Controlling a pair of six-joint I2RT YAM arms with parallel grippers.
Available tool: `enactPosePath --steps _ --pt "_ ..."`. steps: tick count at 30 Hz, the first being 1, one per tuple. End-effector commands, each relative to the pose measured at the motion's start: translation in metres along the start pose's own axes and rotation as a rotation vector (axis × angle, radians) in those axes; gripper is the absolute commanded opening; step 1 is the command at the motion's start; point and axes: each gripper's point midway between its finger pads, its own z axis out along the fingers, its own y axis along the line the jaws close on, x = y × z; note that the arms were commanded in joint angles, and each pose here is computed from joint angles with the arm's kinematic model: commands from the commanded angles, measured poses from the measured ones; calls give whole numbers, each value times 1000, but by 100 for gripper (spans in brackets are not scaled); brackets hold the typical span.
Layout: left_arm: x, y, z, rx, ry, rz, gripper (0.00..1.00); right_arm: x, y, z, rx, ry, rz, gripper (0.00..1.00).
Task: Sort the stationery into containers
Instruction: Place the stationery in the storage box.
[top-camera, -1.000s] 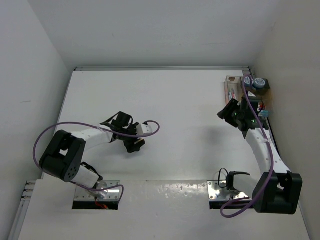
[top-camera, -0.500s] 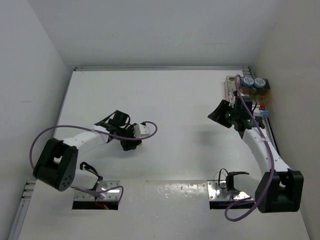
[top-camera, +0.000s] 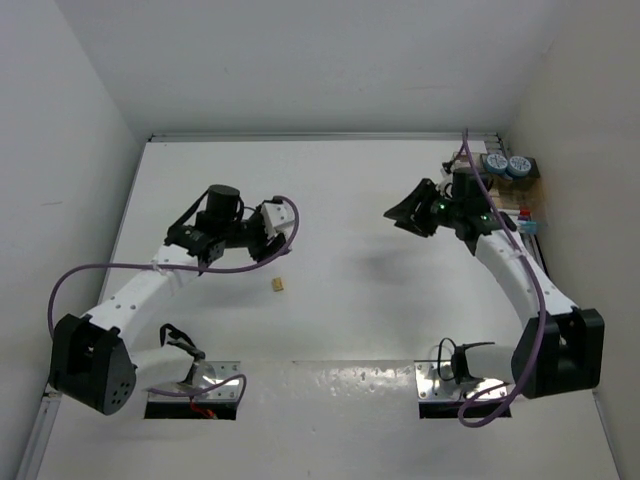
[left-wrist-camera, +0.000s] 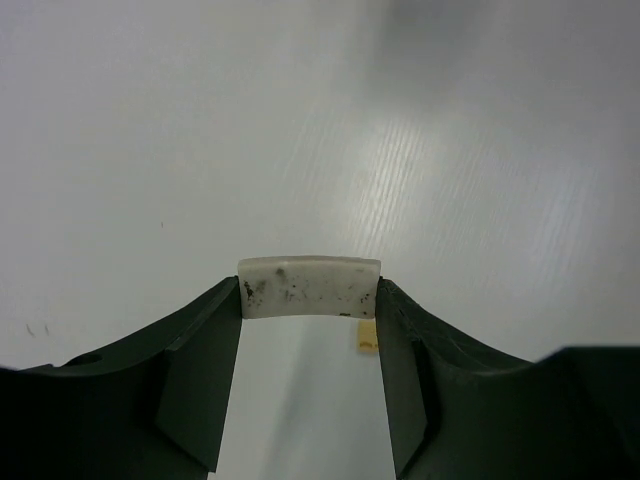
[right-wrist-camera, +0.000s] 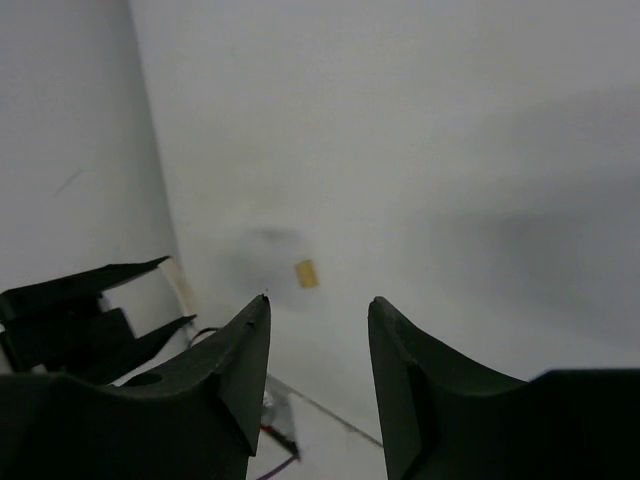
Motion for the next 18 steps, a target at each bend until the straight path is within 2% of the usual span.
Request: enactPosePath --steps 1,3,10,16,18 --pt "-77 -3 -6 34 -224 -31 45 -10 69 0 -214 65 115 43" --pt "-90 -7 -6 50 -250 -30 45 -6 88 2 -268 95 123 42" --pt "-135 -22 -1 118 -316 -5 45 24 128 16 -326 195 -42 41" --pt "-147 -32 11 158 -304 43 45 44 146 21 -358 255 -110 42" --pt "-149 -34 14 166 -301 50 45 52 154 17 -376 275 -146 46"
